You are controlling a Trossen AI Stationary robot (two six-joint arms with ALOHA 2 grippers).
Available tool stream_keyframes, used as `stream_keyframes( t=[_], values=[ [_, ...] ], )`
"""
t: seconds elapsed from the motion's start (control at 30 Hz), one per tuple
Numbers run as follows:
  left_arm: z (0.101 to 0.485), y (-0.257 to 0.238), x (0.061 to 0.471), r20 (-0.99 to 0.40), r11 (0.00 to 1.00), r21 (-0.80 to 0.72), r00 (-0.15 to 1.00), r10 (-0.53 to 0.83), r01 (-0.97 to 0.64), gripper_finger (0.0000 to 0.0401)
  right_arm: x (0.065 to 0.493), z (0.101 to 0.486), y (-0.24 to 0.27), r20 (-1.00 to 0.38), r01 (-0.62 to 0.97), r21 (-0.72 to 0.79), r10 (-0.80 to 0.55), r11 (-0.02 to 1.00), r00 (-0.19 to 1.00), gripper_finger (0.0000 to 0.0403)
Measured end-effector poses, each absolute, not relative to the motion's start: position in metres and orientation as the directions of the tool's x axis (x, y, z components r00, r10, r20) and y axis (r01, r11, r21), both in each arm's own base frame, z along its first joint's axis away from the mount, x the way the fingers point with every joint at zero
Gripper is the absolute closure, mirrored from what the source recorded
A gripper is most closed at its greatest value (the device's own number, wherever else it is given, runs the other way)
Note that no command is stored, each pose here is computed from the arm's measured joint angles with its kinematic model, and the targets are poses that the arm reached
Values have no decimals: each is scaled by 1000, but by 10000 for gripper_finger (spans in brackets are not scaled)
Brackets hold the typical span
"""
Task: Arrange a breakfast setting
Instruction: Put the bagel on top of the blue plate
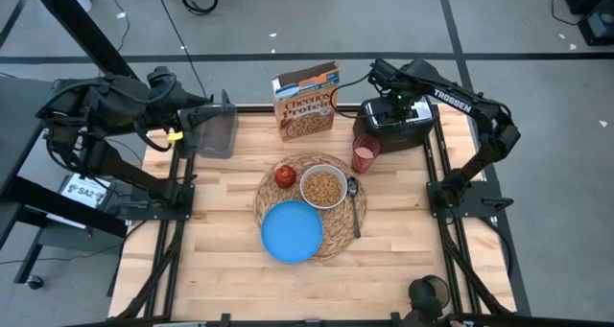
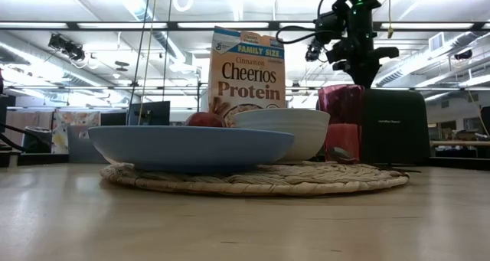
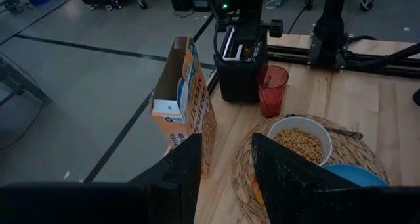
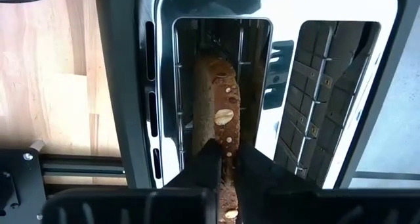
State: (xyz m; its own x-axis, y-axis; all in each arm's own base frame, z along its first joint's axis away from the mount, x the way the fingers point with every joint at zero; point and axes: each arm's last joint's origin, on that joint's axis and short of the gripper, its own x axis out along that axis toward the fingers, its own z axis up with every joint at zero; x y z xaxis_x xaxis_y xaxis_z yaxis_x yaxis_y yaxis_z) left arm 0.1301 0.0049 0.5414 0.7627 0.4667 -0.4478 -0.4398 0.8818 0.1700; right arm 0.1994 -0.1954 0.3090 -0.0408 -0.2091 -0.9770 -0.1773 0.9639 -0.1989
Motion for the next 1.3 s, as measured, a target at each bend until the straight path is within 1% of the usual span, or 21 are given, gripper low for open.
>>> stream_keyframes(
  t=[0.13,0.33,0.53,0.77,0.93,1.03,1.1,1.17,1.3],
  values=[
    [542,5,129,-446,882,174,764,467,-437,262,199,310,-195,-977,-172,-201,-211,964,-40,379],
    [543,7,122,-435,875,140,765,475,-463,262,190,324,-187,-968,-161,-247,-250,956,1,375],
    [543,7,123,-433,874,137,766,476,-465,262,173,348,-171,-946,-120,-322,-315,939,71,378],
    [547,7,128,-387,859,128,772,504,-496,262,148,378,-144,-891,-32,-427,-415,904,182,379],
    [551,7,129,-355,857,100,787,505,-505,262,137,400,-120,-805,24,-519,-498,854,322,380],
    [554,7,130,-330,851,69,793,511,-520,262,136,414,-106,-722,67,-549,-513,833,465,380],
    [555,8,131,-316,843,57,791,524,-535,262,139,422,-97,-662,88,-533,-480,841,576,380],
    [555,8,131,-308,828,39,781,543,-560,262,145,429,-89,-603,80,-503,-416,860,680,380],
    [555,9,130,-304,805,-11,769,563,-594,262,162,437,-70,-516,-10,-446,-248,895,820,380]
  ],
)
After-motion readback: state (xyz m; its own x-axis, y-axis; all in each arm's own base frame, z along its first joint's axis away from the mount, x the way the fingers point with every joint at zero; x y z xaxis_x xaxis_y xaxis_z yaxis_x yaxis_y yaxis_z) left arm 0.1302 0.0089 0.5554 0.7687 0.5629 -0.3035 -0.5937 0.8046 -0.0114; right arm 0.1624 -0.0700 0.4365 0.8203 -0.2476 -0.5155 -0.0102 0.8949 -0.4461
